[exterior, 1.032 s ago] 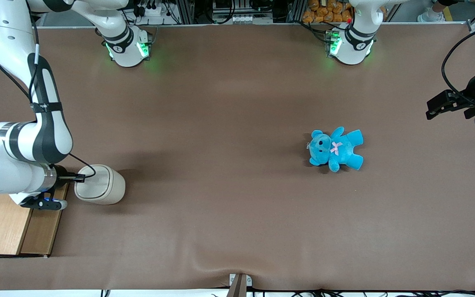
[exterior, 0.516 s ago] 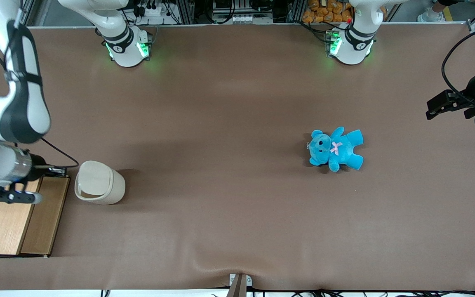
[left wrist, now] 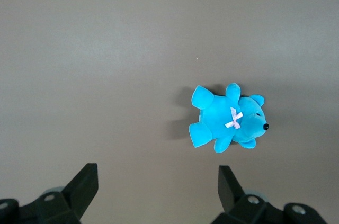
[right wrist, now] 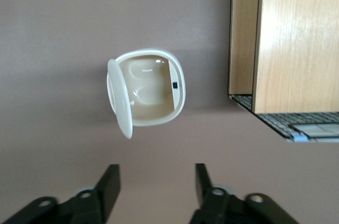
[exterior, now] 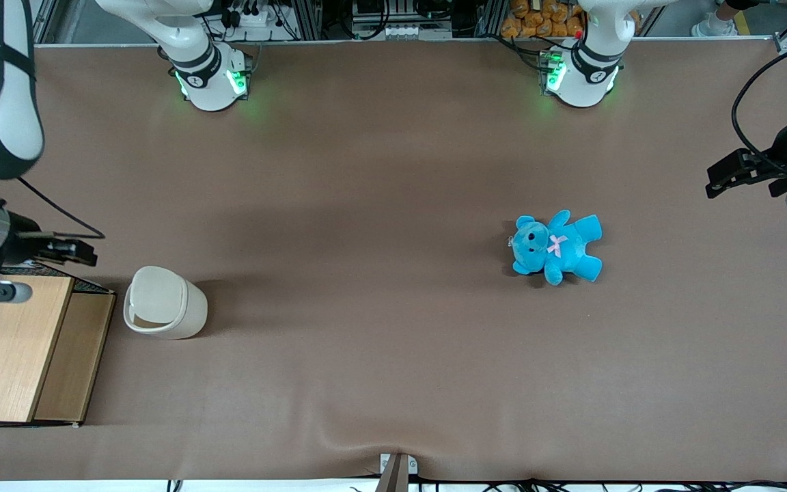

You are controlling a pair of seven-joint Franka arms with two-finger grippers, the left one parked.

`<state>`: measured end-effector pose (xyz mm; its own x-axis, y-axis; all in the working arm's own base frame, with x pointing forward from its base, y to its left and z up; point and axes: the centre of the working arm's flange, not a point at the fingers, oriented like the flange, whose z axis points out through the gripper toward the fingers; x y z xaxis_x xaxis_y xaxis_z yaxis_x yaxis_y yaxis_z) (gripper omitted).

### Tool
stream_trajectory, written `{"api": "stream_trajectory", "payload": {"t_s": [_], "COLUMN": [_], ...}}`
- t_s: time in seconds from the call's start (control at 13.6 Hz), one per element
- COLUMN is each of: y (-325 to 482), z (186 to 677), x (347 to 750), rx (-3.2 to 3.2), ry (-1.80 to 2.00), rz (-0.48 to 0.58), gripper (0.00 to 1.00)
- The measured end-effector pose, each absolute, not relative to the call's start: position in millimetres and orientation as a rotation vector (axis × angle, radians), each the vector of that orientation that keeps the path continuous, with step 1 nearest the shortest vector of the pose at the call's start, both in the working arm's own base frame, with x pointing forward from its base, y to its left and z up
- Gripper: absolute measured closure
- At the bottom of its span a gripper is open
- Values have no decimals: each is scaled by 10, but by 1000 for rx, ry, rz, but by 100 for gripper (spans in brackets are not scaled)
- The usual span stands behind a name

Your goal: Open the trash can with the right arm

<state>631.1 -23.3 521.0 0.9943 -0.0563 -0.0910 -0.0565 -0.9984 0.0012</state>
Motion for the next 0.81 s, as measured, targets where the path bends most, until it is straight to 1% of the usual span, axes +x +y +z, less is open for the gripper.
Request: {"api": "stream_trajectory", "payload": {"t_s": [0.07,0.22,0.52,0.81], "y": [-234,-240,-328,-372], "z": [5333,5637,6301,6757], "x": [6252,6098,5622,5185], "rx": [-3135,-3133,-3126,-3119], "ry": [89,91,115,128], "rz": [139,122,104,107], "gripper": [19,1,0,0]}}
